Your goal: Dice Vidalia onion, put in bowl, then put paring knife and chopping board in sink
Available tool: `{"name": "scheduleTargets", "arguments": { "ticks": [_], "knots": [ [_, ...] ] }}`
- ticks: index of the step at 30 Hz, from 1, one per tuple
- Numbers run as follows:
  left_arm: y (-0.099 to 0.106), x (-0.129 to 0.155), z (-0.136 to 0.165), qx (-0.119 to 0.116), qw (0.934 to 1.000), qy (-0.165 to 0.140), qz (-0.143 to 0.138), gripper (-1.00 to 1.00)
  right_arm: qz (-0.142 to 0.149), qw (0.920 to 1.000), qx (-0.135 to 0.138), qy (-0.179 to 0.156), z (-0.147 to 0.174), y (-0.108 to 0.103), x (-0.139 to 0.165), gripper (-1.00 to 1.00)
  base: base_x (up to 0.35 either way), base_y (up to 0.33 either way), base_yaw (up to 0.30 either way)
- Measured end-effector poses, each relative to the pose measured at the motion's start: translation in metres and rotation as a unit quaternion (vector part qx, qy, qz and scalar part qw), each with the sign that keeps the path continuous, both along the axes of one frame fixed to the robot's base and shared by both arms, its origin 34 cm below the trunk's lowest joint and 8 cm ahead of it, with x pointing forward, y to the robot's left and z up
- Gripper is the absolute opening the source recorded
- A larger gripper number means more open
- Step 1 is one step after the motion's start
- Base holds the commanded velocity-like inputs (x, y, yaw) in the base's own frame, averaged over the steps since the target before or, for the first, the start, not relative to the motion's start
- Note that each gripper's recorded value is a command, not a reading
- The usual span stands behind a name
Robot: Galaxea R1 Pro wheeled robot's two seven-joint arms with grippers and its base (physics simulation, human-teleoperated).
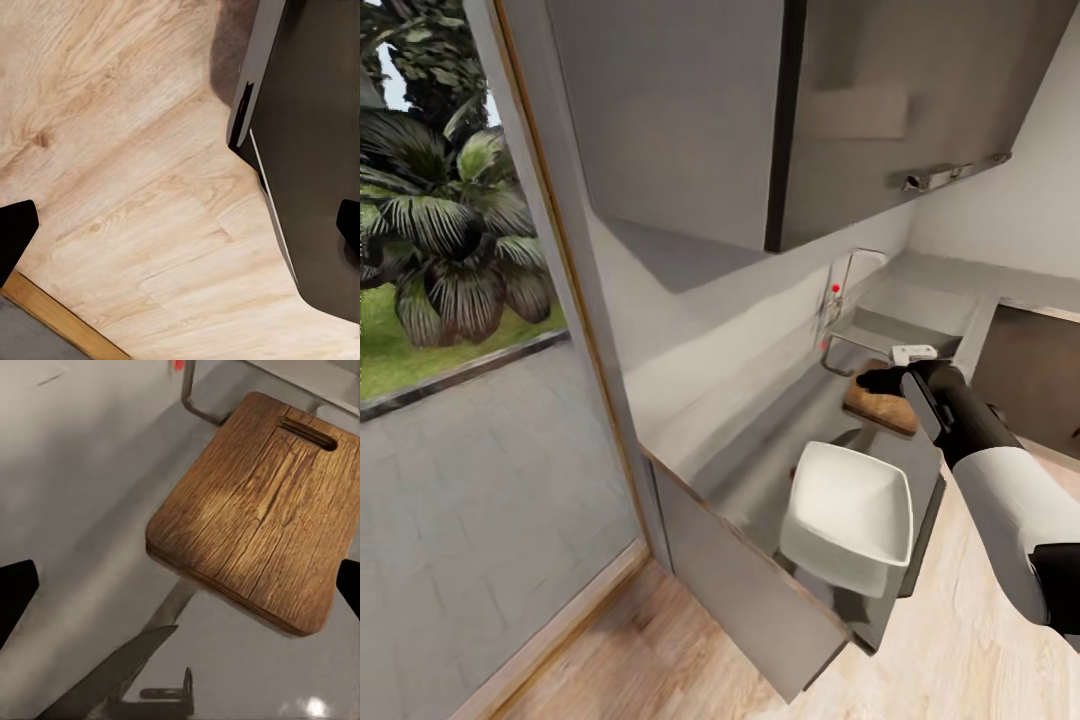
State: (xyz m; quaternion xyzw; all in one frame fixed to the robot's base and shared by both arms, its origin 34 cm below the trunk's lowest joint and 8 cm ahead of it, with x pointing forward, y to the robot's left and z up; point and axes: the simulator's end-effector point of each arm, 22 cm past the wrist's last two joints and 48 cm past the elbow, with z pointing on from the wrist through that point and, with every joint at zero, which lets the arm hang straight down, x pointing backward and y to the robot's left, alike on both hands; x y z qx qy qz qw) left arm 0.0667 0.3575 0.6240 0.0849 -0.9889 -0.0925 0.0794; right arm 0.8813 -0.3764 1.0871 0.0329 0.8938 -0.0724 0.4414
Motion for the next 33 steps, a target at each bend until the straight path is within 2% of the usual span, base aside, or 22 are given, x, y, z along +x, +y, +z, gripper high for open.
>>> {"name": "scheduleTargets", "arguments": {
  "ticks": [4,10,11,13,19,22,28,33],
  "knots": [
    [0.000,0.000,0.000,0.000,1.0000,0.000,0.000,1.00,-0.005,1.0000,-0.003,0.005,-0.004,-0.003,-0.002,1.00,0.000,0.237,0.000],
    [0.000,0.000,0.000,0.000,1.0000,0.000,0.000,1.00,-0.040,0.9986,-0.023,0.026,-0.020,-0.024,-0.010,1.00,0.000,0.099,0.000],
    [0.000,0.000,0.000,0.000,1.0000,0.000,0.000,1.00,-0.057,0.9973,-0.034,0.032,-0.024,-0.033,-0.014,1.00,0.000,0.010,0.000],
    [-0.001,0.000,0.000,-0.001,1.0000,0.000,0.000,1.00,-0.060,0.9970,-0.036,0.034,-0.025,-0.033,-0.015,1.00,0.000,0.006,0.000],
    [-0.002,0.000,0.000,-0.002,1.0000,0.000,0.000,1.00,-0.055,0.9964,-0.028,0.058,-0.048,-0.007,-0.018,1.00,0.000,0.001,0.000],
    [-0.006,0.000,-0.001,-0.004,1.0000,0.000,0.001,1.00,-0.064,0.9950,-0.036,0.068,-0.057,0.008,-0.021,1.00,0.000,0.000,0.000],
    [-0.007,0.000,-0.001,-0.005,1.0000,0.000,0.001,1.00,-0.078,0.9935,-0.043,0.071,-0.059,0.016,-0.023,1.00,0.000,0.000,0.000],
    [-0.007,0.000,-0.001,-0.004,1.0000,0.000,0.001,1.00,-0.103,0.9920,0.004,0.072,-0.063,0.013,-0.026,1.00,0.000,0.000,0.000]
  ]
}}
